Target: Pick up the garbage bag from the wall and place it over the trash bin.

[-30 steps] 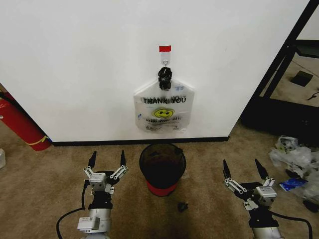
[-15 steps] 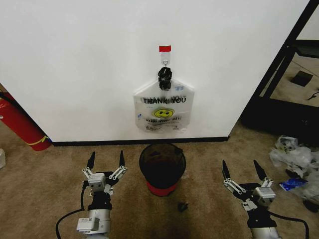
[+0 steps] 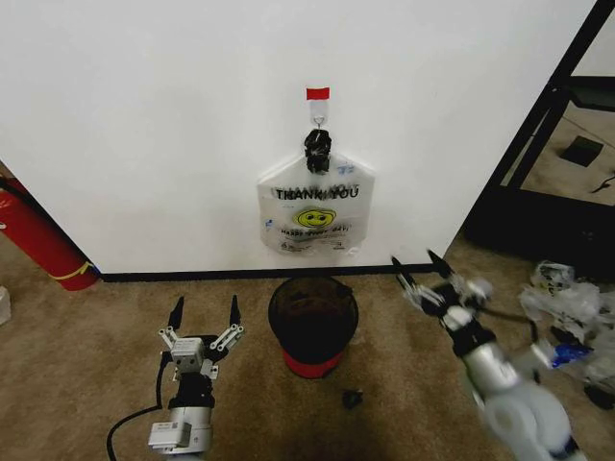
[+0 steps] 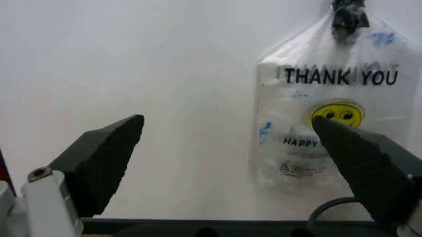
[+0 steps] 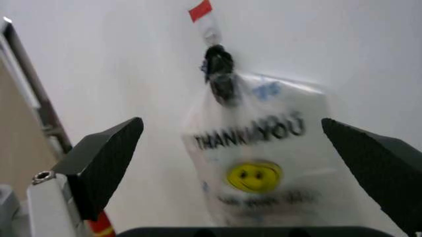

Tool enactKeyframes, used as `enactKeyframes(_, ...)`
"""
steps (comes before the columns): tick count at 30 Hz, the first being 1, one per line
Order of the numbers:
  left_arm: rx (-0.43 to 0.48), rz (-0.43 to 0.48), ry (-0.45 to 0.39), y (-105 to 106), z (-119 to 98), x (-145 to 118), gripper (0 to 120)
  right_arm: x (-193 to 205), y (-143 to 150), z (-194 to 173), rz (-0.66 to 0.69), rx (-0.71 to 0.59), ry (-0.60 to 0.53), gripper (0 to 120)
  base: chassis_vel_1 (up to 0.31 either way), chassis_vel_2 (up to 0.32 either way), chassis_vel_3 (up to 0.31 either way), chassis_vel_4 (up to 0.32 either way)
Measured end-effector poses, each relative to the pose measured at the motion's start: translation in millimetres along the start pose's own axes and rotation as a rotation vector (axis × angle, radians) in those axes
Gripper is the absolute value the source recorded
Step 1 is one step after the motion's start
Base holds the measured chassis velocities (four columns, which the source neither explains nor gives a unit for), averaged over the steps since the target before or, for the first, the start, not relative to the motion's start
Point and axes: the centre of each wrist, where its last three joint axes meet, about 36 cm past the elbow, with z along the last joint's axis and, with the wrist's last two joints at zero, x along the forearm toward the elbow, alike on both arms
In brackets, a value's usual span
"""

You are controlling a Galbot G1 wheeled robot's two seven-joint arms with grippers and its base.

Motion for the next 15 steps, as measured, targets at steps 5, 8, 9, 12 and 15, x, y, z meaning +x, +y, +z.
enactKeyframes(5, -0.011, -0.027, -0.005, -2, -6, 6, 100, -68, -19, 2, -0.071, -0.091, 0.004, 100, 0.0, 0.0, 0.0, 0.0)
enactKeyframes(8, -0.02, -0.038, -0.009, -1, -7, 9, 100, -113, -30, 10, -0.088, -0.136, 0.032, 100, 0.0, 0.0, 0.0, 0.0)
enactKeyframes(9, -0.02, -0.042, -0.011, -1, -7, 10, 100, -123, -32, 11, -0.094, -0.143, 0.037, 100, 0.0, 0.0, 0.0, 0.0)
enactKeyframes(12, -0.019, -0.05, -0.017, -1, -9, 9, 100, -156, -40, 13, -0.109, -0.151, 0.048, 100, 0.0, 0.0, 0.0, 0.0)
enactKeyframes(15, -0.018, -0.052, -0.02, -2, -9, 8, 100, -179, -41, 18, -0.113, -0.158, 0.053, 100, 0.0, 0.0, 0.0, 0.0)
